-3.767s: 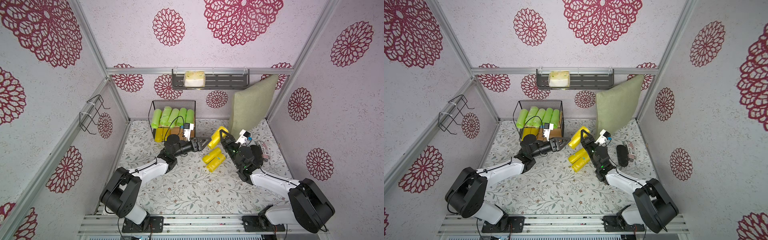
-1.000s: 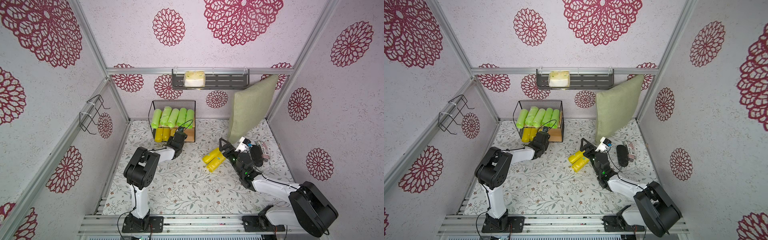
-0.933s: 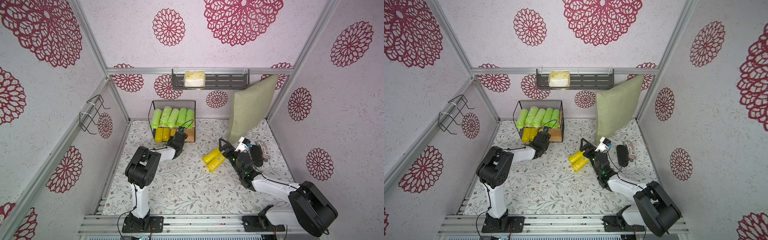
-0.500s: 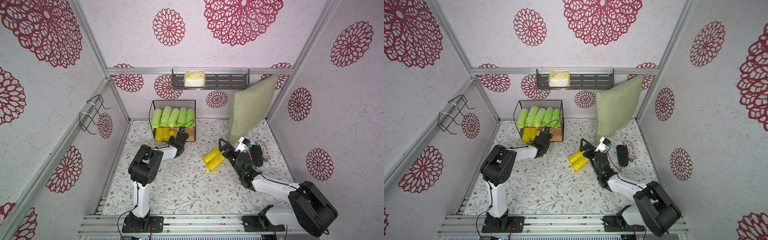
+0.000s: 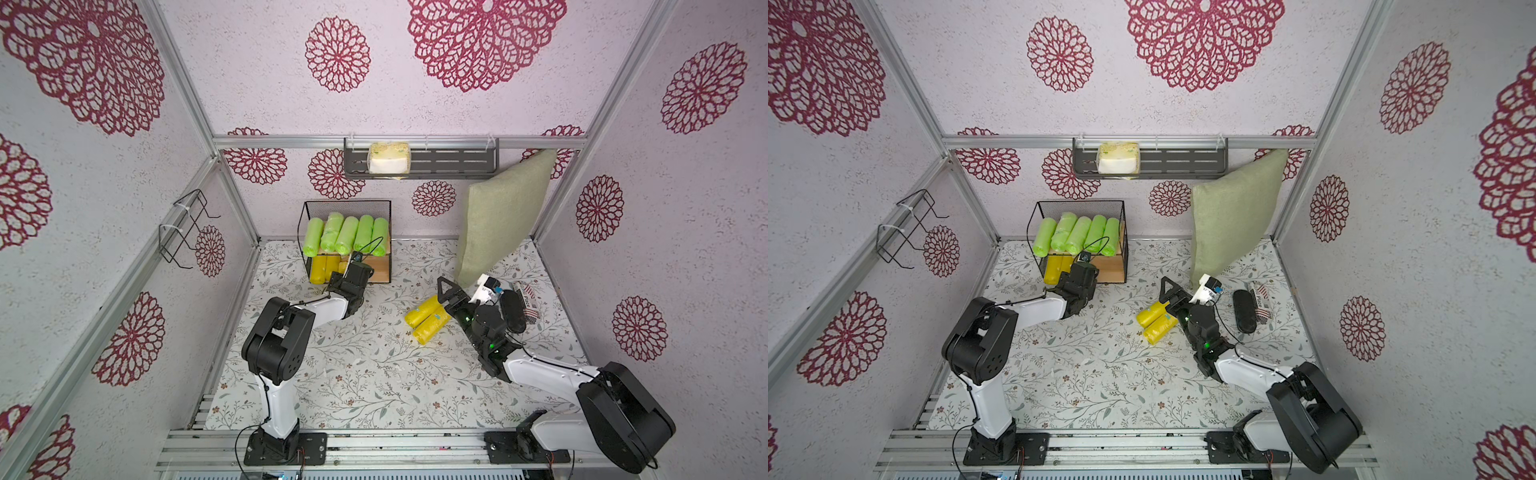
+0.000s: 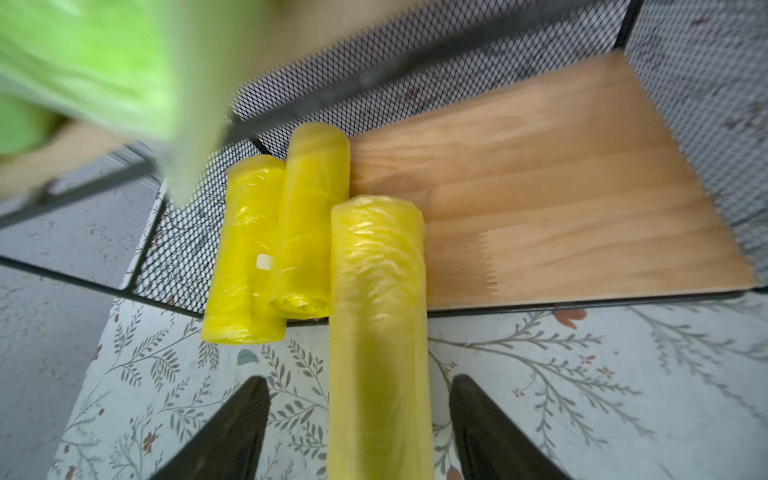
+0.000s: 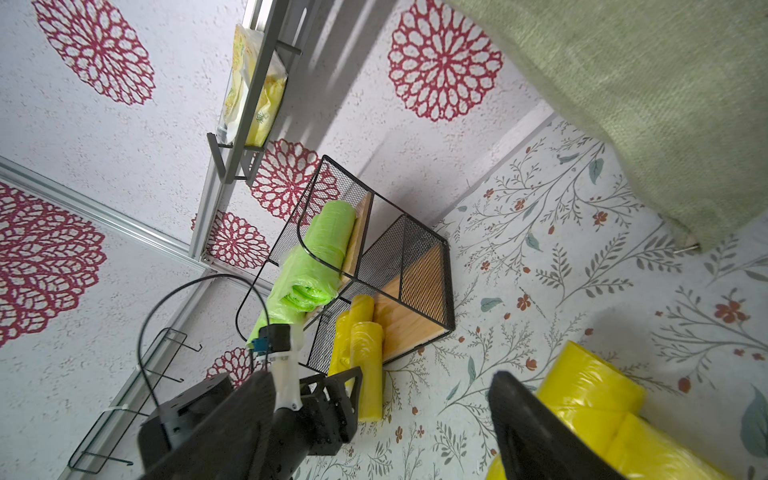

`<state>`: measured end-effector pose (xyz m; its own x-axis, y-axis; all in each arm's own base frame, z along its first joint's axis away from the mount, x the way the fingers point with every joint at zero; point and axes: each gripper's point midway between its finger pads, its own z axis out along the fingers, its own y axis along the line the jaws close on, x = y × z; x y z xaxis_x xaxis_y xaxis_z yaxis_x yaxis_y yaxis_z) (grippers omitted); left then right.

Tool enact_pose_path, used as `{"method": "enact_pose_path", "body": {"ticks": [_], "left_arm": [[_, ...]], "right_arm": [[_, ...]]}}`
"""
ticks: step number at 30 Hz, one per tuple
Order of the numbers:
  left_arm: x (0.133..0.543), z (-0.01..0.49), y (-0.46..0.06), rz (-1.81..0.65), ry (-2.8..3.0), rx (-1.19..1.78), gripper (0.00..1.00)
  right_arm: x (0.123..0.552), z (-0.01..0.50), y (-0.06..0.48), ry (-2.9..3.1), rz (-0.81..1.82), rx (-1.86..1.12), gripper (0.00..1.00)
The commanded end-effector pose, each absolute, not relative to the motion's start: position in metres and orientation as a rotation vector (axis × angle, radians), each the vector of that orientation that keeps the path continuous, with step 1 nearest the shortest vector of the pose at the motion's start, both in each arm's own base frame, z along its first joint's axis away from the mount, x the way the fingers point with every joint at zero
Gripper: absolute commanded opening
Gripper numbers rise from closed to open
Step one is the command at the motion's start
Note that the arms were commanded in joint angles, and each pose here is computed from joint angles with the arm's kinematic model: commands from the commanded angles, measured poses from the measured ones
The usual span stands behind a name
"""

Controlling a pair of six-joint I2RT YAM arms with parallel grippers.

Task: Sort the rolls of trash bags by color and place them on the shelf
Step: Place the roll of trash bags on the shelf.

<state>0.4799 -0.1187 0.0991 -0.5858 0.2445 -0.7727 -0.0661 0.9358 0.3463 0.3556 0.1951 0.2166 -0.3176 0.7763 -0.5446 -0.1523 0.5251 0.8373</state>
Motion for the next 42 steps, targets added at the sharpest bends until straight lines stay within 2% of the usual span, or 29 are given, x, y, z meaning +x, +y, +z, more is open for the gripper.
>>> {"method": "enact_pose_path", "body": {"ticks": [1,5,10,14,20,26,34,42], "left_arm": [[0.466,0.111,-0.125,0.307,2.175,0.07,0.74],[0.44,0.104,-0.128,0.15,2.235,0.038,0.71],[0.41,0.078,-0.123,-0.104,2.32,-0.077,0.49],[0.411,0.064,-0.122,-0.214,2.34,-0.123,0.34],[0.429,0.043,-0.107,-0.174,2.364,-0.194,0.23],[0.453,0.05,-0.11,-0.213,2.269,-0.196,0.21],[0.482,0.062,-0.098,-0.126,2.174,-0.238,0.23],[0.497,0.074,-0.095,-0.123,2.116,-0.288,0.29]], "right_arm": [[0.357,0.233,0.195,1.594,1.055,0.538,0.85],[0.356,0.232,0.193,1.597,1.036,0.535,0.85],[0.355,0.227,0.193,1.603,1.035,0.539,0.85],[0.357,0.222,0.197,1.613,1.052,0.542,0.85],[0.356,0.222,0.196,1.615,1.056,0.544,0.85],[0.355,0.222,0.193,1.617,1.038,0.546,0.85],[0.356,0.219,0.196,1.623,1.046,0.547,0.85],[0.357,0.216,0.196,1.632,1.043,0.547,0.85]]}}
